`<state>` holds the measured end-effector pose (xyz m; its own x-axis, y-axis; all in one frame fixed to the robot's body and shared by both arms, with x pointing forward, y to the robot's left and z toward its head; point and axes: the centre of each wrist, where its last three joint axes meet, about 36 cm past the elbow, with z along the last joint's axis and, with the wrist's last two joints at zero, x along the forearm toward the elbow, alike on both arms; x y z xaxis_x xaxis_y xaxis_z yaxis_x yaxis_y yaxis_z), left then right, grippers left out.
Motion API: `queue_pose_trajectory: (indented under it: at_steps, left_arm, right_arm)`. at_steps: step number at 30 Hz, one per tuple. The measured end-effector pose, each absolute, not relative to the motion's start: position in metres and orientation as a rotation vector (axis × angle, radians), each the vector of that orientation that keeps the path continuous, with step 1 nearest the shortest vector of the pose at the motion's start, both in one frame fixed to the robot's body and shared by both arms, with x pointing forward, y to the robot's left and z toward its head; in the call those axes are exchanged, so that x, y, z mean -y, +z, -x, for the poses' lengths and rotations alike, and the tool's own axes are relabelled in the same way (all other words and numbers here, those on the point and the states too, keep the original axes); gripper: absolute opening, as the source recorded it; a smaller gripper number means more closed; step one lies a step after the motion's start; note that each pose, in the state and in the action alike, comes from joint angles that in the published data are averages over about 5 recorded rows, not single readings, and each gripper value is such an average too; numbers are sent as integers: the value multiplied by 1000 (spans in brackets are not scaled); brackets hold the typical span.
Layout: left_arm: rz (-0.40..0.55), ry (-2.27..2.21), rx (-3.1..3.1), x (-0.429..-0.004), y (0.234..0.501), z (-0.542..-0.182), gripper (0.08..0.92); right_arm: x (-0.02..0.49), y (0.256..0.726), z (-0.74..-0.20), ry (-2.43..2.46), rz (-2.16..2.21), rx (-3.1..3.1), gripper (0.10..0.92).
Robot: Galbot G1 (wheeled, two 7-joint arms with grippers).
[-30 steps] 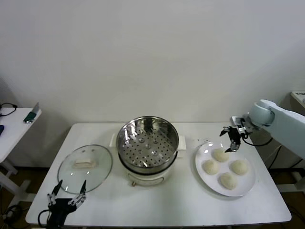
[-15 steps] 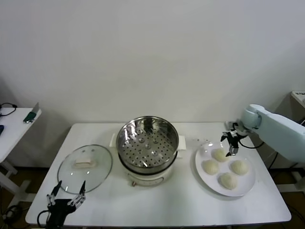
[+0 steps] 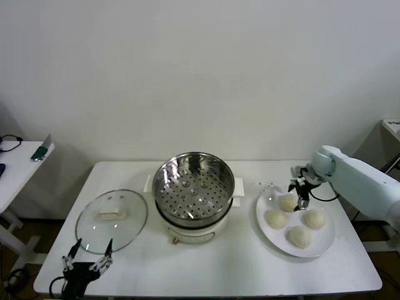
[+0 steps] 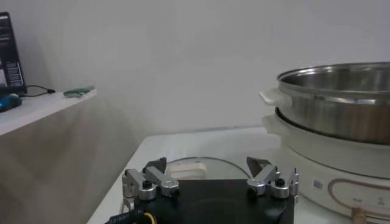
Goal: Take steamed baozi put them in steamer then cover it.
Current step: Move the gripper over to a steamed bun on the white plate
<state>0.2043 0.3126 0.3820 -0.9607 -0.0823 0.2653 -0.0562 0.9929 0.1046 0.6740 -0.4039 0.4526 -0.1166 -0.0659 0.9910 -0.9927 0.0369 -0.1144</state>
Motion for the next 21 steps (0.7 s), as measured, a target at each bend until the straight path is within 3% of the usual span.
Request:
queue_pose_trajectory:
  at_steps: [21]
  left_arm:
    - [-104,-152,2861,-312,382,-205,823]
  right_arm:
    - [401,452,-677,1251,-1177,1363,714]
